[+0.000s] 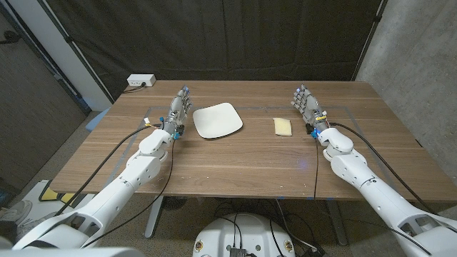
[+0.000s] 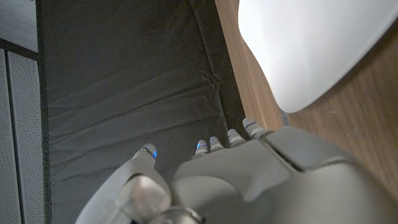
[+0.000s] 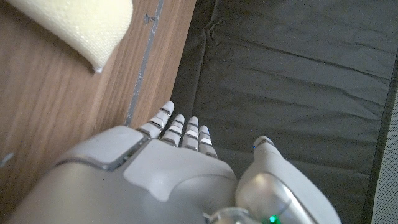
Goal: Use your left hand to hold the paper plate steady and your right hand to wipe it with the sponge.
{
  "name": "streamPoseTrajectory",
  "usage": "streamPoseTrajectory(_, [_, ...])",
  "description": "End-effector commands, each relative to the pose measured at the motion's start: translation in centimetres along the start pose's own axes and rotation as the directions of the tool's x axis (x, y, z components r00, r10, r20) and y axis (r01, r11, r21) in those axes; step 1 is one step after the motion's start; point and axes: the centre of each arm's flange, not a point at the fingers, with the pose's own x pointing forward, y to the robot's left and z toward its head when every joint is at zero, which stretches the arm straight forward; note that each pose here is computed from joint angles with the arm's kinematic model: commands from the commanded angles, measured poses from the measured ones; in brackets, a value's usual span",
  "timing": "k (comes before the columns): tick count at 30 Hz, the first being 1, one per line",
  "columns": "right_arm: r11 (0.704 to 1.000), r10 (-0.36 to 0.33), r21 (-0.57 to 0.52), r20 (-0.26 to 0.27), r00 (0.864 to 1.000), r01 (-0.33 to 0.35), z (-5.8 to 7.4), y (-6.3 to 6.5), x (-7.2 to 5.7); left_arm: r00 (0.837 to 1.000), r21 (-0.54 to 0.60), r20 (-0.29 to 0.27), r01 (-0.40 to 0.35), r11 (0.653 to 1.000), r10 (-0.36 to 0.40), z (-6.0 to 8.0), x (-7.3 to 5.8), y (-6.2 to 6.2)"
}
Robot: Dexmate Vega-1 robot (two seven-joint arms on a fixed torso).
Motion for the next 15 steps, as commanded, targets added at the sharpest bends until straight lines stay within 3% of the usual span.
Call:
streamPoseTrajectory(1, [0.999, -0.037, -0.007, 0.013, 0.999, 0.037, 0.5, -0.4, -0.1, 1.000, 0.049, 0.022, -0.006, 0.999, 0.005, 0.7, 0.4, 0.1])
streamPoseTrajectory(5, [0.999, -0.035, -0.008, 0.013, 0.999, 0.035, 0.5, -0.5, -0.1, 0.999, 0.166, 0.045, -0.019, 0.986, 0.012, 1.4, 0.4, 0.3])
streamPoseTrajectory(9, [0.999, -0.036, -0.006, 0.013, 0.999, 0.036, 0.5, -0.5, -0.1, 0.997, 0.213, 0.064, -0.047, 0.976, 0.034, 1.6, 0.3, 0.4])
streamPoseTrajectory(15, [0.999, -0.035, -0.008, 0.014, 0.999, 0.035, 0.5, -0.5, -0.1, 0.994, 0.353, 0.109, -0.062, 0.934, 0.025, 2.4, 0.3, 0.6])
